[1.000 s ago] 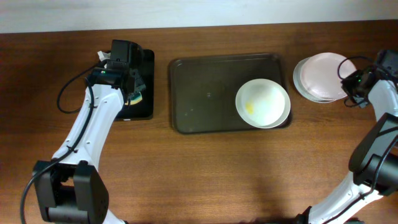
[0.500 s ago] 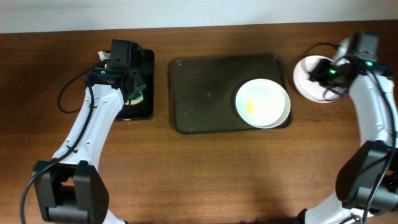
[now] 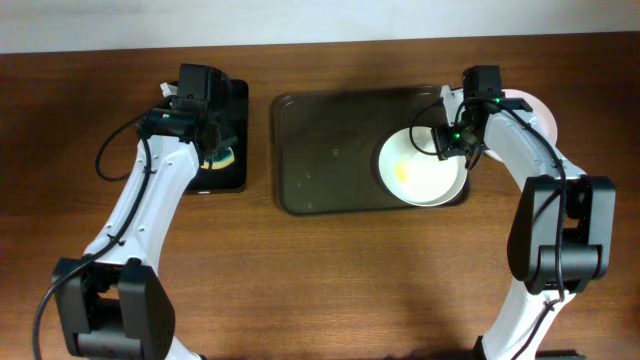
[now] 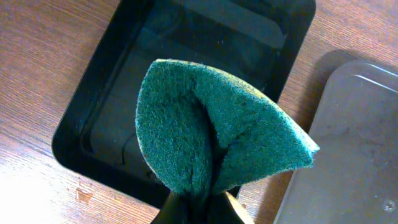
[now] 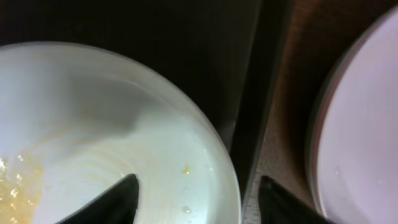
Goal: Clean dirty plates on tray and stack at the side
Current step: 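Move the right gripper to grasp the cream plate rim, then hold the cream plate rim with the right gripper and tilt it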
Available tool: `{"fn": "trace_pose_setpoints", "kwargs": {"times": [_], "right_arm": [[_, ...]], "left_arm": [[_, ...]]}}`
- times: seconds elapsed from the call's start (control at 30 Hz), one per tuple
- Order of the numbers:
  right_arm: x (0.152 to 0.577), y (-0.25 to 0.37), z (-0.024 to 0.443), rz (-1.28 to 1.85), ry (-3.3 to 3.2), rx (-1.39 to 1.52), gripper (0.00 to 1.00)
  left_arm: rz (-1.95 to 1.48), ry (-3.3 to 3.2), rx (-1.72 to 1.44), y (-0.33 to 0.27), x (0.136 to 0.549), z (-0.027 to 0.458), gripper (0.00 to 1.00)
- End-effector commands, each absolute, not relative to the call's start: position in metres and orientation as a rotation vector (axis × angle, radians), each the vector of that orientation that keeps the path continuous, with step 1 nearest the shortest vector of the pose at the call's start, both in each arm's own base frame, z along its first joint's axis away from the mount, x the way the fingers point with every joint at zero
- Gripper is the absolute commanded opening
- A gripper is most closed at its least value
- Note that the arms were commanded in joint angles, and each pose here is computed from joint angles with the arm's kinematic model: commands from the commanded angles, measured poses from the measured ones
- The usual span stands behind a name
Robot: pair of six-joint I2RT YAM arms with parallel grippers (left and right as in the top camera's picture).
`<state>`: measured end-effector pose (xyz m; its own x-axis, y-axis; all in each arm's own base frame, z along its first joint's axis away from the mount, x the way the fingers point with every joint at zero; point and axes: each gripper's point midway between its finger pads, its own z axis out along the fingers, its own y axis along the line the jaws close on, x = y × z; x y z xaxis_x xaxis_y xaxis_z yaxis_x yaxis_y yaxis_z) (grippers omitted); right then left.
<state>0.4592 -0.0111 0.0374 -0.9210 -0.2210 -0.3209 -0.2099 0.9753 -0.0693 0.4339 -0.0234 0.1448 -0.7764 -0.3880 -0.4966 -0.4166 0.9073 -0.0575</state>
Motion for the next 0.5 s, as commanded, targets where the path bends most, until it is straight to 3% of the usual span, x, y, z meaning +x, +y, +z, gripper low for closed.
{"fn": "trace_pose_setpoints", "kwargs": {"times": [0.0, 0.3, 0.47], "right_arm": [[0.452, -0.008, 0.022, -0.024, 2.836, -0.37, 0.55], [0.434, -0.004, 0.012, 0.021, 2.913, -0.366, 0.45], [0.44, -0.004, 0.018, 0.015, 2.891, -0.363, 0.47]], "left_arm": [[0.065, 2.559, -0.574, -0.024, 0.434, 0.144, 0.0], [0.062, 2.554, -0.574, -0.024, 0.435, 0.145, 0.0], [0.062, 2.554, -0.574, -0.024, 0.435, 0.145, 0.0]]}}
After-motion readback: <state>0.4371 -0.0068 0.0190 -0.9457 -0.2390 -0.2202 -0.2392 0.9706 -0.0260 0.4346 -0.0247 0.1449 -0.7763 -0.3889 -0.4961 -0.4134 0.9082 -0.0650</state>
